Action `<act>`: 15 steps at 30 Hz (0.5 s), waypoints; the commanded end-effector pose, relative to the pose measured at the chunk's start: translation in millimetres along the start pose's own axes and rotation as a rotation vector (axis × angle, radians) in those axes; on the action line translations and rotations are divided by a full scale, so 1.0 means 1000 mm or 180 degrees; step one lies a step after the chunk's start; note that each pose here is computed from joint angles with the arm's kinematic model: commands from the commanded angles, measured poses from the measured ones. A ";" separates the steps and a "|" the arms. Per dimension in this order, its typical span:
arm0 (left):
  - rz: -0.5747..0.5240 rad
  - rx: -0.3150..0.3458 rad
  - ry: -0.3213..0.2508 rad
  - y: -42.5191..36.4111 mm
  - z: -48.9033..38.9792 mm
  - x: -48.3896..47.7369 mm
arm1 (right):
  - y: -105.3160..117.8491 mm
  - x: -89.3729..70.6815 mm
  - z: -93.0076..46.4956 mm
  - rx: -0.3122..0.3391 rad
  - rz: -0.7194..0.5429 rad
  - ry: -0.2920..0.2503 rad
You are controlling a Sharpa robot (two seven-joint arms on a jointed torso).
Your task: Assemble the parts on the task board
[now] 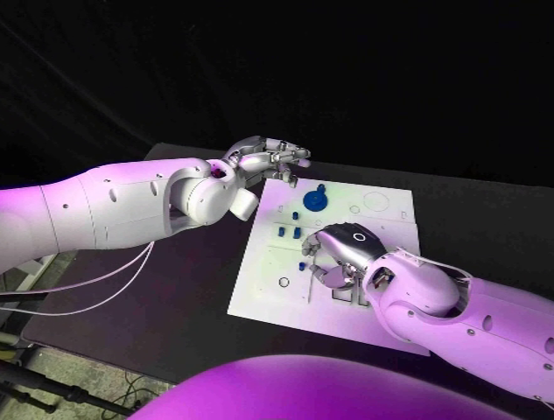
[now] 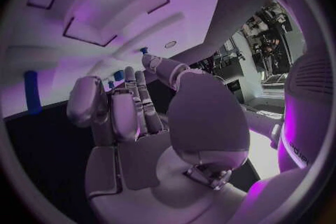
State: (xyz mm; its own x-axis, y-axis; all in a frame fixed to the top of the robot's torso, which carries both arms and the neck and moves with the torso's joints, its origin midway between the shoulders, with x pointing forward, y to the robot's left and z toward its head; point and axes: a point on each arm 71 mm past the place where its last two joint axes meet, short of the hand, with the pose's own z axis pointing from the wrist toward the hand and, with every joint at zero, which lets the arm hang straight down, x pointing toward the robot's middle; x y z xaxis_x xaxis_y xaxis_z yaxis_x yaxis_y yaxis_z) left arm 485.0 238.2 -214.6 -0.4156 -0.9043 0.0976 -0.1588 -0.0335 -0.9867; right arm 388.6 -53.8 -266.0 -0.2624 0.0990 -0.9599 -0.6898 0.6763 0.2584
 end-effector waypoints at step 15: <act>0.0007 0.0017 0.0028 -0.0012 -0.0014 -0.0030 | -0.089 -0.058 -0.043 0.0822 0.0006 0.0131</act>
State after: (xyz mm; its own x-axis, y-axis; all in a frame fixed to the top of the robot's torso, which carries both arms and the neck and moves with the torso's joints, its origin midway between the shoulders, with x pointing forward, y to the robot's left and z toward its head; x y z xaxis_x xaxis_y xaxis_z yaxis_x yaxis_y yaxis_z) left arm 485.2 243.8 -215.1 -0.4069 -0.9088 0.0923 -0.1596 -0.0287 -0.9868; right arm 436.8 -150.0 -223.7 -0.2378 0.0986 -0.9663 -0.5128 0.8321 0.2111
